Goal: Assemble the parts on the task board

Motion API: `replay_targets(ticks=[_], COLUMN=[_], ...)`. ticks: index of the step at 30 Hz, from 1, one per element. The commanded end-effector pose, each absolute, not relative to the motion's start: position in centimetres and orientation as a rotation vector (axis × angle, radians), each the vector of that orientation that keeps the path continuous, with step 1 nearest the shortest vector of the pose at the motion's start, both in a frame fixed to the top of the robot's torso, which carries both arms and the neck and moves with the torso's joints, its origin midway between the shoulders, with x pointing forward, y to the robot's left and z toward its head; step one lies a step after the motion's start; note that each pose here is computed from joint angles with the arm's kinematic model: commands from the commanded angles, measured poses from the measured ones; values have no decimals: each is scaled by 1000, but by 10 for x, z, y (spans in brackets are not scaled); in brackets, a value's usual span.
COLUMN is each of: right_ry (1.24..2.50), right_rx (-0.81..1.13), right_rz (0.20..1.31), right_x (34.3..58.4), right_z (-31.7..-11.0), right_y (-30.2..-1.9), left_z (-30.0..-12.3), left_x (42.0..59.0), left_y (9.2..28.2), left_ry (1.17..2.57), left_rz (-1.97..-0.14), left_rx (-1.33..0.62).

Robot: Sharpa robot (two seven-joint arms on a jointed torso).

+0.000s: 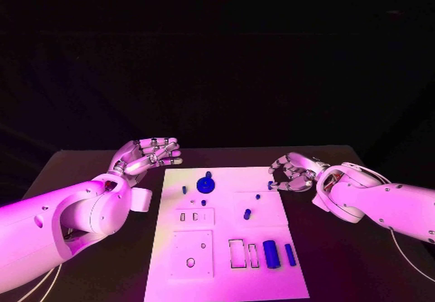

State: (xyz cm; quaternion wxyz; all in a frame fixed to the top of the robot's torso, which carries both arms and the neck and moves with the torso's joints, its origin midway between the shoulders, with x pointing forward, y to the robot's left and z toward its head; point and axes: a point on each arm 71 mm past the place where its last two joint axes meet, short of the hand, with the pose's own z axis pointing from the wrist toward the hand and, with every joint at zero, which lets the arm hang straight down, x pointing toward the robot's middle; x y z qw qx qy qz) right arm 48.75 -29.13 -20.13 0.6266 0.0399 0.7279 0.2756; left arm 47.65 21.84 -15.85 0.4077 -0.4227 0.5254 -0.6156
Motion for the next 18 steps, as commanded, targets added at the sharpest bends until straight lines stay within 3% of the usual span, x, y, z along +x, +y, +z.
replay_targets(ticks=[1, 18], right_ry=[1690, 1727], right_rx=[72, 74], right_rz=[684, 651], right_x=[488, 494], right_z=[-206, -223], right_y=[-292, -299], left_z=[-157, -158], left_x=[477, 478], left_y=[216, 217], left_ry=[1326, 1325], left_rz=[-1579, -1574], left_rx=[-1057, -1058])
